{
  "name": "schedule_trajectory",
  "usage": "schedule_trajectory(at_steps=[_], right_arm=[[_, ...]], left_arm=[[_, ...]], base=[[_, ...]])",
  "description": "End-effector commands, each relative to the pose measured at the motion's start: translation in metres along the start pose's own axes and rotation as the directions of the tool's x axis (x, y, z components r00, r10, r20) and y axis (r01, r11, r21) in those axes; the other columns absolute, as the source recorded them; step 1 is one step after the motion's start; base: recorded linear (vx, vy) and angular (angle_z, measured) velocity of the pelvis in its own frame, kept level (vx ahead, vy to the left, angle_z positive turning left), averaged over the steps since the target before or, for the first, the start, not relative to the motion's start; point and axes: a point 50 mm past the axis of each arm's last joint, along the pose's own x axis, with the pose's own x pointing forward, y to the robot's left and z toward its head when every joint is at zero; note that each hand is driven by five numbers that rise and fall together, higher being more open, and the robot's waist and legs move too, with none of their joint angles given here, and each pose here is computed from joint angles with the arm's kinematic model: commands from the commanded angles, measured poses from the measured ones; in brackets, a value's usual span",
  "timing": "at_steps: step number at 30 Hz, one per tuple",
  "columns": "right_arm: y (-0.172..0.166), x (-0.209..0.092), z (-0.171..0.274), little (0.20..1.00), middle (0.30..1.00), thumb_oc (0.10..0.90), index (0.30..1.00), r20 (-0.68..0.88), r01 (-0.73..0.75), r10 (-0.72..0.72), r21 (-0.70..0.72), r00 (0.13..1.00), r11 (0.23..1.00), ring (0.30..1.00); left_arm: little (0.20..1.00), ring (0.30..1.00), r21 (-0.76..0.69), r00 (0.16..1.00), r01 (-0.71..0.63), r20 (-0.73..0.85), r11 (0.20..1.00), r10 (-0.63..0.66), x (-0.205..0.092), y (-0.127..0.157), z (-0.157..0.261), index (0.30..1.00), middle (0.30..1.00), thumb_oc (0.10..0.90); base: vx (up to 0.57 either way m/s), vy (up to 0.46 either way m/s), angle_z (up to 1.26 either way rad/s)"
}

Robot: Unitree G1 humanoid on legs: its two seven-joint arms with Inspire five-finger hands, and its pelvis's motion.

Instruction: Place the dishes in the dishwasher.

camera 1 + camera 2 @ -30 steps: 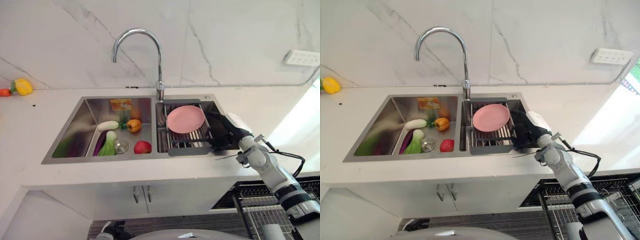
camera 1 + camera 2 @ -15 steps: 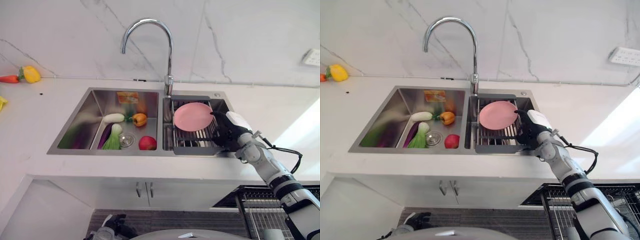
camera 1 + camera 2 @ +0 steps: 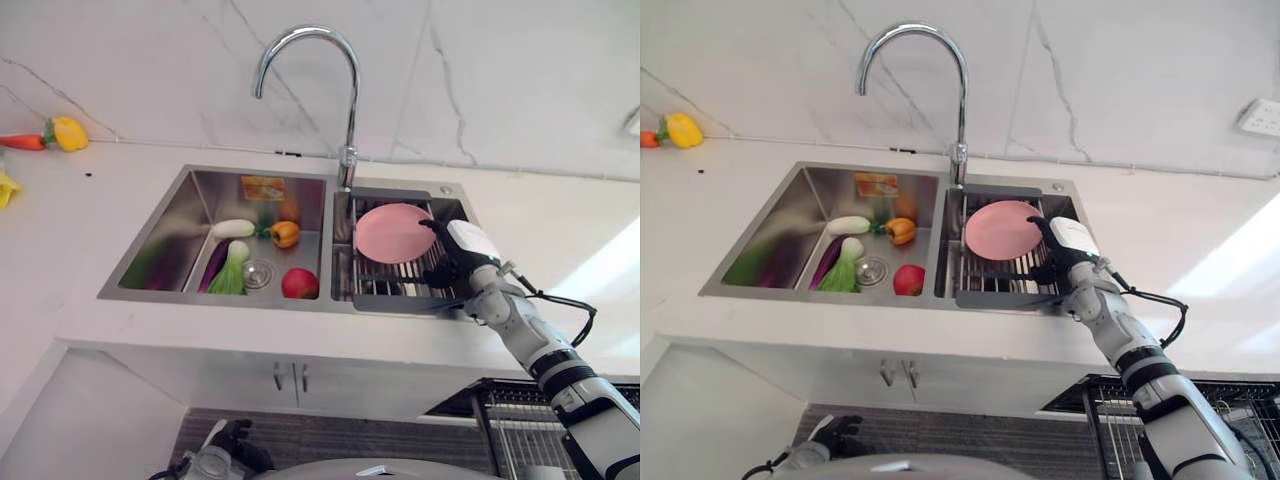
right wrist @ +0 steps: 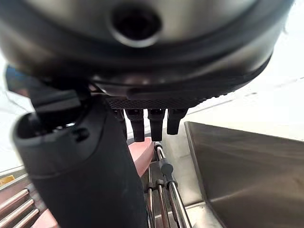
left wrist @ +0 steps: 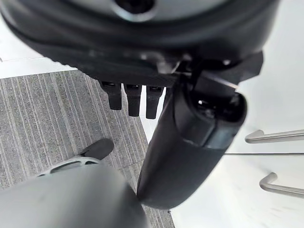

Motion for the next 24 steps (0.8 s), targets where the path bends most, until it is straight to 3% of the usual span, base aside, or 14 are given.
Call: schedule_trajectory(at_steps=[1,4,11,12,13,14,18,24], right_arm=[[-0.070,0.036,0.051,0.900,0.900,0.800,0.900,0.241,0.256,-0.216,-0.146,0.946,0.956,0.900],[-0.064,0.035,0.055,0.900,0.900,0.800,0.900,0.298,0.220,-0.130,-0.293,0.946,0.930,0.900],[-0.053,0.036,0.045,0.900,0.900,0.800,0.900,0.260,0.177,-0.088,-0.342,0.962,0.923,0.900],[-0.051,0.037,0.043,0.594,0.594,0.596,0.594,0.245,0.170,-0.087,-0.341,0.966,0.924,0.594],[-0.050,0.037,0.042,0.345,0.345,0.430,0.345,0.233,0.165,-0.087,-0.339,0.968,0.926,0.345],[-0.048,0.038,0.040,0.300,0.300,0.400,0.300,0.221,0.159,-0.086,-0.339,0.971,0.927,0.300],[-0.046,0.039,0.038,0.300,0.300,0.400,0.300,0.198,0.160,-0.099,-0.319,0.975,0.934,0.300],[-0.050,0.041,0.042,0.300,0.300,0.400,0.300,0.151,0.197,-0.178,-0.122,0.972,0.973,0.300]], left_arm=[[0.900,0.900,0.168,0.997,0.071,-0.049,0.983,-0.064,-0.004,-0.020,-0.014,0.900,0.900,0.800],[0.900,0.900,0.168,0.997,0.068,-0.054,0.983,-0.060,-0.005,-0.019,-0.019,0.900,0.900,0.800],[0.900,0.900,0.140,0.996,0.064,-0.071,0.988,-0.054,-0.005,-0.018,-0.023,0.900,0.900,0.800],[0.900,0.900,0.134,0.996,0.062,-0.076,0.989,-0.052,-0.006,-0.017,-0.025,0.900,0.900,0.800],[0.900,0.900,0.130,0.995,0.061,-0.081,0.990,-0.050,-0.006,-0.017,-0.025,0.900,0.900,0.800],[0.900,0.900,0.124,0.995,0.057,-0.084,0.991,-0.047,-0.006,-0.017,-0.026,0.900,0.900,0.800],[0.900,0.900,0.114,0.995,0.051,-0.093,0.992,-0.040,-0.006,-0.017,-0.028,0.900,0.900,0.800],[0.900,0.900,0.072,0.992,0.041,-0.120,0.997,-0.032,-0.007,-0.017,-0.032,0.900,0.900,0.800]], base=[[0.00,0.000,0.00],[0.00,0.000,0.00],[0.00,-0.001,0.08],[0.00,-0.004,0.05],[0.00,-0.008,0.03],[0.00,0.000,0.00],[0.00,0.000,0.00],[0.00,-0.001,-0.02]])
